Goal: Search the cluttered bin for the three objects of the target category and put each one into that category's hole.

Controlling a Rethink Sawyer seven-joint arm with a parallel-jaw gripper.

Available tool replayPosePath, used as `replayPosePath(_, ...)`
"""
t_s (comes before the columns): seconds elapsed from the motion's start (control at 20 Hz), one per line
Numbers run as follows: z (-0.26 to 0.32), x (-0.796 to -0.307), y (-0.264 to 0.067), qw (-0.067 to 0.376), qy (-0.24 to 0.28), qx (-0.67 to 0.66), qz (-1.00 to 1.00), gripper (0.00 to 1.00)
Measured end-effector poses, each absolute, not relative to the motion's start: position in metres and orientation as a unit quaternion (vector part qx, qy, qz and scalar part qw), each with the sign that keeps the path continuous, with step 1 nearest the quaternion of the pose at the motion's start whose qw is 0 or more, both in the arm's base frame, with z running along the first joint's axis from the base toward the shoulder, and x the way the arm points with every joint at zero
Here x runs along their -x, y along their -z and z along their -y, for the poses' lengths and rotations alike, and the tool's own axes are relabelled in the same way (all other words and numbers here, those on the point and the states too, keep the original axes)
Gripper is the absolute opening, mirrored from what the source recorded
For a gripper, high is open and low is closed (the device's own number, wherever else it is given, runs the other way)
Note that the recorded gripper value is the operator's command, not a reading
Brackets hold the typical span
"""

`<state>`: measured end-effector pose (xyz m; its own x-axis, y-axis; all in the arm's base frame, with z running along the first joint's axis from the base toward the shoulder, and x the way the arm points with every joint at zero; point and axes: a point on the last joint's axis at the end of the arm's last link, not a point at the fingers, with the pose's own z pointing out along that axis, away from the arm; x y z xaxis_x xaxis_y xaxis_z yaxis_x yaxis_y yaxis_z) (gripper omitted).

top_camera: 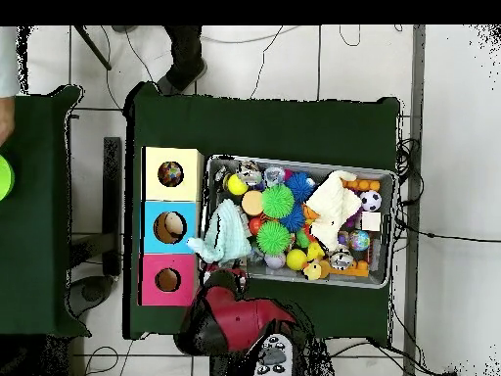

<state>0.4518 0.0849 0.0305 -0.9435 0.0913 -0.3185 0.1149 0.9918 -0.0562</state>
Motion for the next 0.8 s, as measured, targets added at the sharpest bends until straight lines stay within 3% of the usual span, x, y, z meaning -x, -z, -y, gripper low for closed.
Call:
replayPosePath(0.25,-0.074,-0.454,-0.030,0.160,0.038,-0.062,-0.984,1.00)
replayPosePath(0.55,-0.016,-0.456,-0.026,0.154,0.028,-0.100,-0.983,1.00)
replayPosePath(0.8,0.028,-0.463,-0.025,0.117,0.006,-0.163,-0.980,1.00)
